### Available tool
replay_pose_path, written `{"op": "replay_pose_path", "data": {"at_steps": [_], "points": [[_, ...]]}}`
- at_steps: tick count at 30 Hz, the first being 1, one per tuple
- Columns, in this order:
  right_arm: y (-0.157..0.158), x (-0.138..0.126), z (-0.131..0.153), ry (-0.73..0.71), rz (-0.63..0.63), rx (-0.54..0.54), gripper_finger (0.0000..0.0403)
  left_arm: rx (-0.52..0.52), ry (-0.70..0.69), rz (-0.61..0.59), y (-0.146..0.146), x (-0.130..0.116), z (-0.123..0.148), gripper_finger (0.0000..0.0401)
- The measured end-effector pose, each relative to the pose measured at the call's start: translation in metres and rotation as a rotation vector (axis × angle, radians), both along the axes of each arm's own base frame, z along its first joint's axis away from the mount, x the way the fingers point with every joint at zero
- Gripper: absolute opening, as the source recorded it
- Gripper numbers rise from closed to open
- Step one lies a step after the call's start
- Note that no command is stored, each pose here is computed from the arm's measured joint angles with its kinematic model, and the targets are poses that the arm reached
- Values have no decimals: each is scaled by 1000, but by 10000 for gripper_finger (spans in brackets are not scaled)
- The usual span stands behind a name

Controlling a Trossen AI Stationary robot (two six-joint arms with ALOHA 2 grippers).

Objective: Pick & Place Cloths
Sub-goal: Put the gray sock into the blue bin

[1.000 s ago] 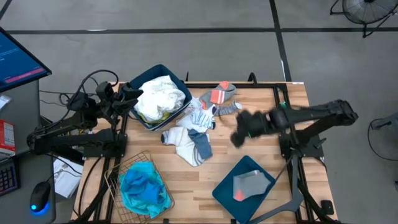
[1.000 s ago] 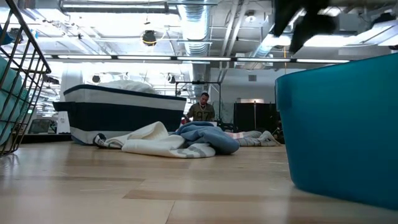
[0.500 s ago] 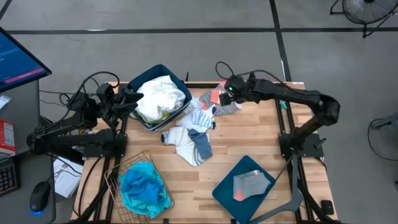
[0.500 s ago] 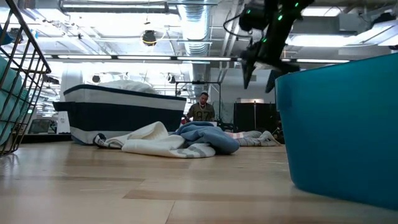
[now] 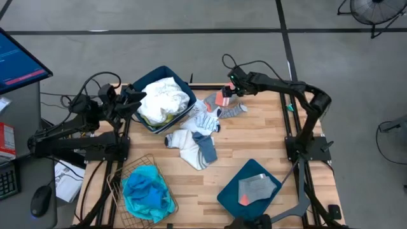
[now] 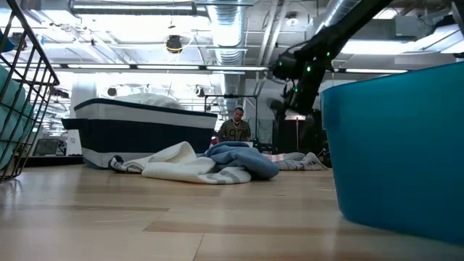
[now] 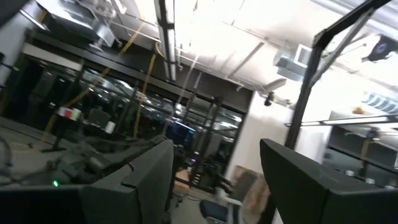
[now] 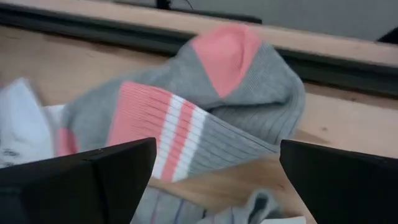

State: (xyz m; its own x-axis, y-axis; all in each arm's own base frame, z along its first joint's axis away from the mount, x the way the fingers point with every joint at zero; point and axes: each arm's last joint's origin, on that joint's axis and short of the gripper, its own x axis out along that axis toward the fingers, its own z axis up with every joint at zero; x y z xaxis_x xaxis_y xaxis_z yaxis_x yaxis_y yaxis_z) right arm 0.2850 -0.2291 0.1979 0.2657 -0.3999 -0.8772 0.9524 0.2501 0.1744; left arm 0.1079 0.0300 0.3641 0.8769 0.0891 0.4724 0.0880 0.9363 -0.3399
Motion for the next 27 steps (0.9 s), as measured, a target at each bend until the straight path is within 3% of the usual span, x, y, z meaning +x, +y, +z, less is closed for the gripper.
{"op": "replay_pose_path", "data": {"at_steps": [6, 15, 22, 27], "points": [[-16, 0, -20, 22, -9, 65, 334, 8, 0, 51, 1, 1, 0, 225], [-22, 8, -26, 105, -9, 137, 316, -3, 13, 53, 3, 4, -2, 225], [-27, 10, -29, 234, 32, 190, 267, -6, 19, 54, 4, 6, -2, 225], [-29, 16, -22, 265, 137, 210, 208, -12, 18, 58, 4, 6, -2, 225]]}}
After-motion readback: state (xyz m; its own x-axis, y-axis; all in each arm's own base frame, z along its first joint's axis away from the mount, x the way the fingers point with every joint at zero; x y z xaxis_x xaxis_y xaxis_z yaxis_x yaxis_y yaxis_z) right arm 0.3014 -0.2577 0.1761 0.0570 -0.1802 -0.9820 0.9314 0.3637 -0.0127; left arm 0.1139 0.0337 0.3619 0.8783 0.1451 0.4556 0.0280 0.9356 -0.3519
